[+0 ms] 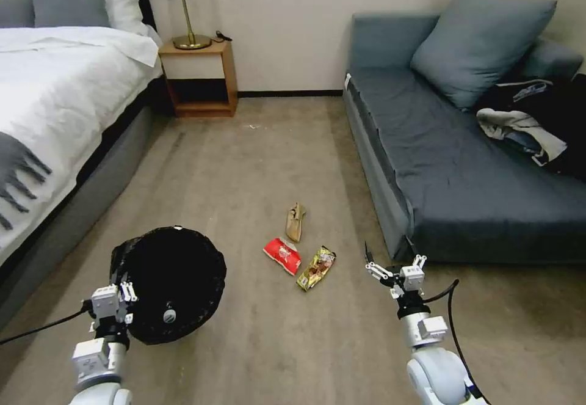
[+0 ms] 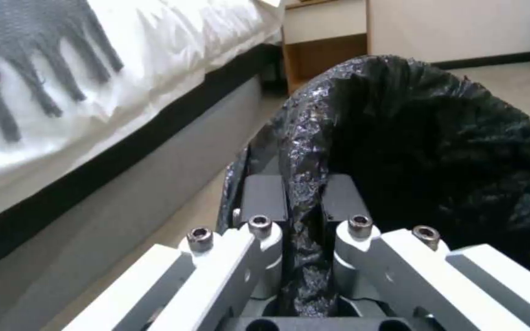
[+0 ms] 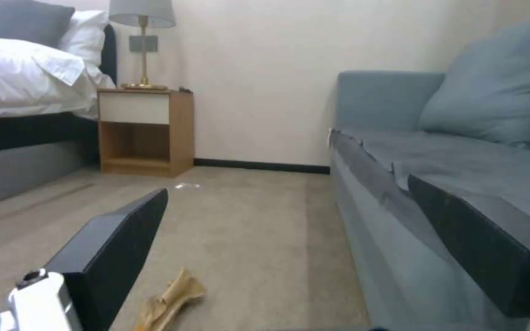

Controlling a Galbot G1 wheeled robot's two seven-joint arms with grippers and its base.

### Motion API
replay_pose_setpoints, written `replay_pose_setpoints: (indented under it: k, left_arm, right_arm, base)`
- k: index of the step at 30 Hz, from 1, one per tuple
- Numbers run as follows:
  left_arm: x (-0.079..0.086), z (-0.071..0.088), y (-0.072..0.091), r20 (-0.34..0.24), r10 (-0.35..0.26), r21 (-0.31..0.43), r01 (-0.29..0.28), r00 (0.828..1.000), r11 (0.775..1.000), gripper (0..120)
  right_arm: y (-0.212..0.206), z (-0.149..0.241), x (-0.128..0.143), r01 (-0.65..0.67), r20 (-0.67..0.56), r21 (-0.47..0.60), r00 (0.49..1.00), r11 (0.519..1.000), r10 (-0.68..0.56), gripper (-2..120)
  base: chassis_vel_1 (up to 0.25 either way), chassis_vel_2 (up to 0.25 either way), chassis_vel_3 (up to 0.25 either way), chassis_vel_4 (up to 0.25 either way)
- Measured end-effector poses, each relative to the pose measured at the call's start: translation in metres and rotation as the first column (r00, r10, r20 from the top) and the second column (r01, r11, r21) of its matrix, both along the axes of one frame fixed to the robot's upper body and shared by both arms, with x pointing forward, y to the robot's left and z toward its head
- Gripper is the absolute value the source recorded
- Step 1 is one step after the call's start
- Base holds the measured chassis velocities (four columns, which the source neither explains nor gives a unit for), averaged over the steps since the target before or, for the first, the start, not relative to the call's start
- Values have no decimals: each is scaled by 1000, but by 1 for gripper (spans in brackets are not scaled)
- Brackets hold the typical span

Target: Pick up the trash bin, then pick up the garbage on the floor and place it into the trash bin.

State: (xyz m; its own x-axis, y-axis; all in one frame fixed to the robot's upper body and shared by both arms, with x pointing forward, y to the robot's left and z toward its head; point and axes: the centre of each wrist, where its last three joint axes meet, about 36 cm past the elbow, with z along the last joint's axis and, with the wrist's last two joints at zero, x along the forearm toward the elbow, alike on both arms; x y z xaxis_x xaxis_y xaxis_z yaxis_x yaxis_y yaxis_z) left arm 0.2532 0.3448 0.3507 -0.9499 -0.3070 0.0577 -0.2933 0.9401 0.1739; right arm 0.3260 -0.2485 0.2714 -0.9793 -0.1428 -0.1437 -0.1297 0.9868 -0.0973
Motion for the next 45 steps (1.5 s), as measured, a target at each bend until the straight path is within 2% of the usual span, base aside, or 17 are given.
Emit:
replay_pose_setpoints:
  k: [45]
  left_arm:
    - [0, -3, 1, -12, 0, -11, 0, 1000, 1000, 7]
  right_arm:
    - [13, -15, 7, -71, -44, -23, 997, 997, 70, 100]
  base:
    - [-80, 81, 79, -84]
